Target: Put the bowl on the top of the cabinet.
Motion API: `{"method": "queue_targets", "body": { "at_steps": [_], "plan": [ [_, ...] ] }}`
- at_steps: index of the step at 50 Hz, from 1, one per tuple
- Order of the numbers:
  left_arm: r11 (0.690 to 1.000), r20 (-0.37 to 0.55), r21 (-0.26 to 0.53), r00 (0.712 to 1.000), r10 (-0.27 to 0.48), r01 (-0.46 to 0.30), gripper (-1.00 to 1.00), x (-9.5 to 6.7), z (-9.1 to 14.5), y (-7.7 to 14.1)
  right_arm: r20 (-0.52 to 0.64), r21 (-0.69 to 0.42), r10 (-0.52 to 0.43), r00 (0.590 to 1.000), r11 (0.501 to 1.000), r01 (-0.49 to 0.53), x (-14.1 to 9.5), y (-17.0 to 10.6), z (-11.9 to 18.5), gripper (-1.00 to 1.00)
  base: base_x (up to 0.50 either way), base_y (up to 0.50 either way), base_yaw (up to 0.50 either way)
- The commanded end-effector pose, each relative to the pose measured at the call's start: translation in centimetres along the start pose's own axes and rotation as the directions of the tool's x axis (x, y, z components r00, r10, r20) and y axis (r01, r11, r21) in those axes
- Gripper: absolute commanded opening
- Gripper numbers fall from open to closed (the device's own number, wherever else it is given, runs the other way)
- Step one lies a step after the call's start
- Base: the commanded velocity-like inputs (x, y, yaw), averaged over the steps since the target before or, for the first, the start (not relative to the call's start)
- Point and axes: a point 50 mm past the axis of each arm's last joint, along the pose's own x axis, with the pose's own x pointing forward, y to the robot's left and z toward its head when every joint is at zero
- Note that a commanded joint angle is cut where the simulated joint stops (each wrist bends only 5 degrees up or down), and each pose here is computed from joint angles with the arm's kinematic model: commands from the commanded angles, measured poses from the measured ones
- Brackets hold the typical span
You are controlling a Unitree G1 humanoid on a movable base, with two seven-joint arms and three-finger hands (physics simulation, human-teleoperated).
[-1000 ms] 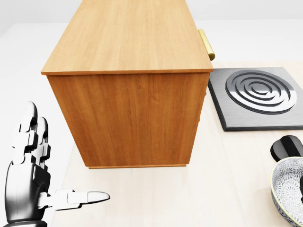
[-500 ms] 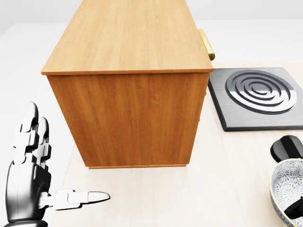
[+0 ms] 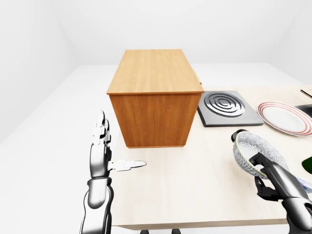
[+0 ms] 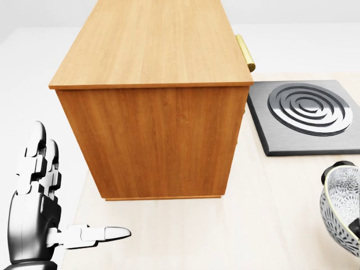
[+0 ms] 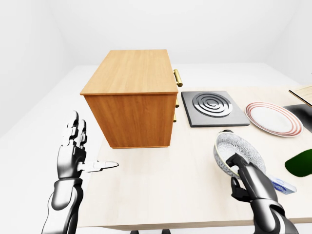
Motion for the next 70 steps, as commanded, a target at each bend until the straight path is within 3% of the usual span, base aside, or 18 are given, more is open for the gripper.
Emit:
{"method": "queue_targets", "body": {
  "at_steps": [1,7,13,16,18,20,21,29,38,43,55,62,70],
  "plan": [
    [1.0,-0.003,-0.001,1.0,-0.002,0.002,1.0,0.0,-0.1,0.0,0.166,0.004,-0.086,0.982,0.996,0.087,-2.1,-4.6,3.5,-1.0,0.0,0.0,0.0],
    [1.0,0.002,-0.002,1.0,-0.005,0.005,1.0,0.0,0.0,0.0,0.285,-0.008,-0.201,0.937,0.977,0.213,-3.3,-7.5,5.8,-1.0,0.0,0.0,0.0],
    [1.0,0.001,-0.002,1.0,-0.01,0.01,1.0,0.0,0.0,-0.1,0.39,-0.096,-0.247,0.887,0.947,0.306,-1.8,-10.4,8.3,-1.0,0.0,0.0,0.0],
    [1.0,0.0,-0.003,1.0,-0.011,0.011,1.0,0.0,0.0,-0.1,0.419,-0.151,-0.234,0.877,0.935,0.322,0.5,-12.1,9.8,-1.0,0.0,0.0,0.0],
    [1.0,0.003,-0.004,1.0,-0.01,0.01,1.0,0.0,0.1,-0.1,0.402,-0.188,-0.215,0.89,0.932,0.31,1.7,-12.8,10.1,-1.0,0.0,0.0,0.0],
    [1.0,0.001,-0.004,1.0,-0.012,0.012,1.0,0.0,0.0,-0.1,0.391,-0.147,-0.2,0.899,0.95,0.275,3.4,-13.6,10.7,-1.0,0.0,0.0,0.0],
    [1.0,-0.001,-0.005,1.0,-0.013,0.013,1.0,0.0,0.0,-0.1,0.376,-0.206,-0.188,0.907,0.938,0.279,4.5,-14.0,10.8,-1.0,0.0,0.0,0.0],
    [1.0,-0.001,-0.008,1.0,-0.015,0.015,1.0,0.0,0.0,-0.2,0.328,-0.252,-0.199,0.923,0.924,0.289,10.7,-18.4,13.8,-1.0,0.0,0.0,0.0],
    [1.0,-0.002,-0.009,1.0,-0.016,0.016,1.0,0.0,-0.1,-0.2,0.232,-0.183,-0.223,0.947,0.946,0.268,15.3,-22.9,17.6,-1.0,0.0,0.0,0.0],
    [1.0,-0.004,-0.01,1.0,-0.016,0.016,1.0,0.0,-0.1,-0.2,0.214,-0.159,-0.204,0.955,0.958,0.24,15.9,-23.1,19.3,-1.0,0.0,0.0,0.0],
    [1.0,-0.005,-0.013,1.0,-0.018,0.018,1.0,0.0,-0.1,-0.2,0.247,-0.277,-0.323,0.914,0.88,0.386,15.3,-24.3,22.0,-1.0,0.0,0.0,0.0],
    [1.0,-0.009,-0.017,1.0,-0.017,0.017,1.0,0.1,-0.3,-0.2,0.325,-0.295,-0.364,0.873,0.838,0.459,14.2,-25.0,25.4,-1.0,0.0,0.0,0.0],
    [1.0,-0.005,-0.023,1.0,-0.016,0.016,1.0,0.2,-0.2,-0.1,0.436,-0.254,-0.355,0.827,0.833,0.492,12.8,-24.7,30.2,-1.0,0.0,0.0,0.0]
  ]
}}
